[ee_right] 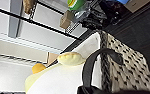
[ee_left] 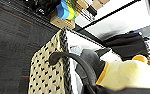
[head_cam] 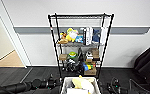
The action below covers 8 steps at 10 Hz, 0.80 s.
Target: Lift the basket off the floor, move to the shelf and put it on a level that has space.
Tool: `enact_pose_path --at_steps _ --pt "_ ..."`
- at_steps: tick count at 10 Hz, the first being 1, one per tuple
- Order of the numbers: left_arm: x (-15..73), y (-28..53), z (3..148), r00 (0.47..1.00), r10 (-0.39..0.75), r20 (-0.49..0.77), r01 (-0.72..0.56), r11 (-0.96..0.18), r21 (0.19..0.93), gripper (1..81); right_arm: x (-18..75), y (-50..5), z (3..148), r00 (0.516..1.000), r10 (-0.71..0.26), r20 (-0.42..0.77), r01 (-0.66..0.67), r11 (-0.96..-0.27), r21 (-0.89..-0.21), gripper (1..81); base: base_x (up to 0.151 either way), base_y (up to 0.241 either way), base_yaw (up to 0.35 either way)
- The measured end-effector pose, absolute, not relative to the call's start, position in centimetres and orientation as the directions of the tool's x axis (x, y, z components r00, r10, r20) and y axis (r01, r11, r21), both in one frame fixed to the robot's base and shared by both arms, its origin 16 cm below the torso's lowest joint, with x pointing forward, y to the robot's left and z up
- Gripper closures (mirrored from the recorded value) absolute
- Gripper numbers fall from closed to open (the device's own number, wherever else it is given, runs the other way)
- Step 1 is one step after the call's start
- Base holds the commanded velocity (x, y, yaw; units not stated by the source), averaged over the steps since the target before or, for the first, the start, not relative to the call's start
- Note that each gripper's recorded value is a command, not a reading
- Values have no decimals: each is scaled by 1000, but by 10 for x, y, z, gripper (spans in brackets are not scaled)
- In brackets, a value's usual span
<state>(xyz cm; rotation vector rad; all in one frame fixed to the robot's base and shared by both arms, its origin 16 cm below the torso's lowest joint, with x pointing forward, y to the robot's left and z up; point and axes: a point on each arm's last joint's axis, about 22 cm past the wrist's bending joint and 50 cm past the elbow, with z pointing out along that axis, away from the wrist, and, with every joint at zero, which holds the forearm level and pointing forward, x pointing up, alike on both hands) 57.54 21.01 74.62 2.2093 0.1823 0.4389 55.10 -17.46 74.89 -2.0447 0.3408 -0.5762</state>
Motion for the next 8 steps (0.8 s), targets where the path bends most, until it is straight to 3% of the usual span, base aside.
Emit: enact_pose_path --at_steps 8 --pt "515 197 764 953 251 167 12 -587 810 811 489 -170 747 874 -457 167 -89 -487 -869 811 0 0 0"
